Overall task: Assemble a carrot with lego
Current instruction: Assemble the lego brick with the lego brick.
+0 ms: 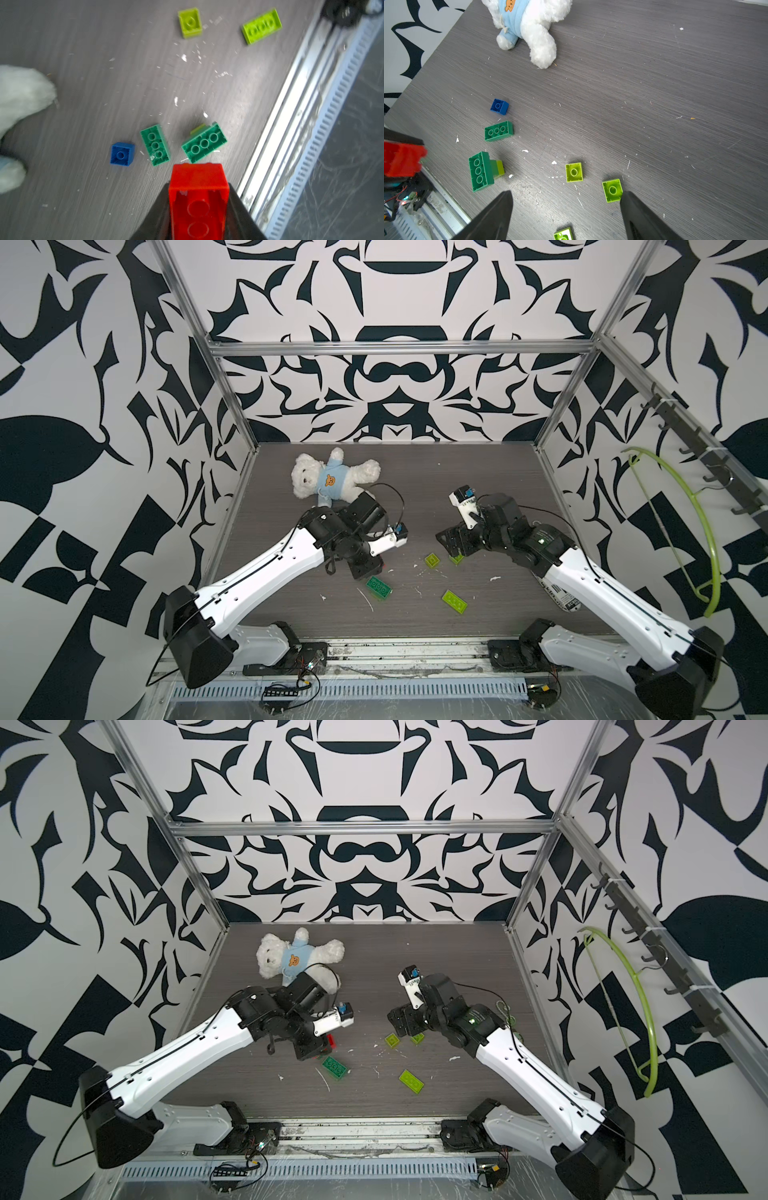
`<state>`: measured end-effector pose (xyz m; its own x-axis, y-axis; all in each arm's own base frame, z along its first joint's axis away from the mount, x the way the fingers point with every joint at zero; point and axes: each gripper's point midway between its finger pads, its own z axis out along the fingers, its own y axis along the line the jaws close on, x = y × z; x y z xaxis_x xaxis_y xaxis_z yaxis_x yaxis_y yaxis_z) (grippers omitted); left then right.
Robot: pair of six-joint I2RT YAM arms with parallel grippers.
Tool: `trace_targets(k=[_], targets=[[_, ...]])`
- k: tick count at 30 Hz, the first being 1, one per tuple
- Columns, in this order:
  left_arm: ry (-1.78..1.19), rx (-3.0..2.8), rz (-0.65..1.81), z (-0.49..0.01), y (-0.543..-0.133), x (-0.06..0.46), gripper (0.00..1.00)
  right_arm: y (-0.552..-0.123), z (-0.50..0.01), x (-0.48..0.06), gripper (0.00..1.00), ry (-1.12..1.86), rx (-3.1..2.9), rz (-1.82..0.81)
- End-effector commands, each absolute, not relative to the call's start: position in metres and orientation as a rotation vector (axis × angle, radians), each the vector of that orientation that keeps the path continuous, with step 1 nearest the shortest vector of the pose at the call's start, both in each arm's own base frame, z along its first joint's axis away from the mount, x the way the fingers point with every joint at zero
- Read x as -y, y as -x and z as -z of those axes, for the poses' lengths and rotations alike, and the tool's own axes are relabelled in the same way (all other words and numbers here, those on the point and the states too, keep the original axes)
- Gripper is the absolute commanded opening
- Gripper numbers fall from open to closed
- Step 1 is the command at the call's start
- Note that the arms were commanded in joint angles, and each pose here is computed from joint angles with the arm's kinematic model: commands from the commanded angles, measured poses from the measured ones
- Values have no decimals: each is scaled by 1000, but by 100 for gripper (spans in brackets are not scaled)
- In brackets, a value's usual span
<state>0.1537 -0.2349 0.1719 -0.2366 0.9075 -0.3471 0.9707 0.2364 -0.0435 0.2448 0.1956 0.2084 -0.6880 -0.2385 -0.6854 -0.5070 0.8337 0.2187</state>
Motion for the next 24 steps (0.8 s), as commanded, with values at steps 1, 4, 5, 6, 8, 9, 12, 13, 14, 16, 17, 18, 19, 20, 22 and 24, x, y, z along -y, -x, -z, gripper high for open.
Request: trace_targets(k=[1,4,5,6,8,9,12,13,14,16,17,18,19,20,22,24], targets=[[-2170,-1987,449,-159,-123,235,0,-243,-206,-190,86,550,-2337,-493],[-2306,-1864,454,-149,-120,240,0,-242,-204,-191,86,553,-2341,-498],[-2363,-1797,449,-146,-121,241,0,-242,-204,-192,86,557,-2343,-503],[-2410,-1750,461,-143,-119,242,0,-242,-203,-192,86,560,-2345,-508],[-2476,-1686,484,-137,-118,244,0,-241,-202,-193,86,564,-2350,-515],[-2508,-1660,489,-134,-118,245,0,-241,-201,-193,86,564,-2353,-514],[-2608,-1595,479,-123,-120,244,0,-240,-198,-194,86,566,-2357,-519],[-2620,-1581,486,-122,-121,245,0,-240,-197,-194,86,567,-2360,-520],[-2633,-1553,498,-122,-120,246,0,-240,-197,-194,86,566,-2362,-521],[-2641,-1492,491,-121,-121,248,0,-239,-196,-193,86,566,-2363,-520],[-2653,-1461,481,-120,-122,248,0,-239,-196,-193,86,564,-2362,-522],[-2670,-1435,463,-118,-124,247,0,-239,-195,-193,86,561,-2365,-523],[-2685,-1418,440,-116,-126,246,0,-238,-194,-193,86,559,-2367,-524],[-2701,-1398,420,-115,-129,245,0,-238,-193,-193,86,558,-2369,-524],[-2725,-1356,400,-110,-131,246,0,-238,-191,-193,86,556,-2377,-525],[-2737,-1338,395,-106,-134,248,0,-238,-190,-193,86,554,-2382,-526]])
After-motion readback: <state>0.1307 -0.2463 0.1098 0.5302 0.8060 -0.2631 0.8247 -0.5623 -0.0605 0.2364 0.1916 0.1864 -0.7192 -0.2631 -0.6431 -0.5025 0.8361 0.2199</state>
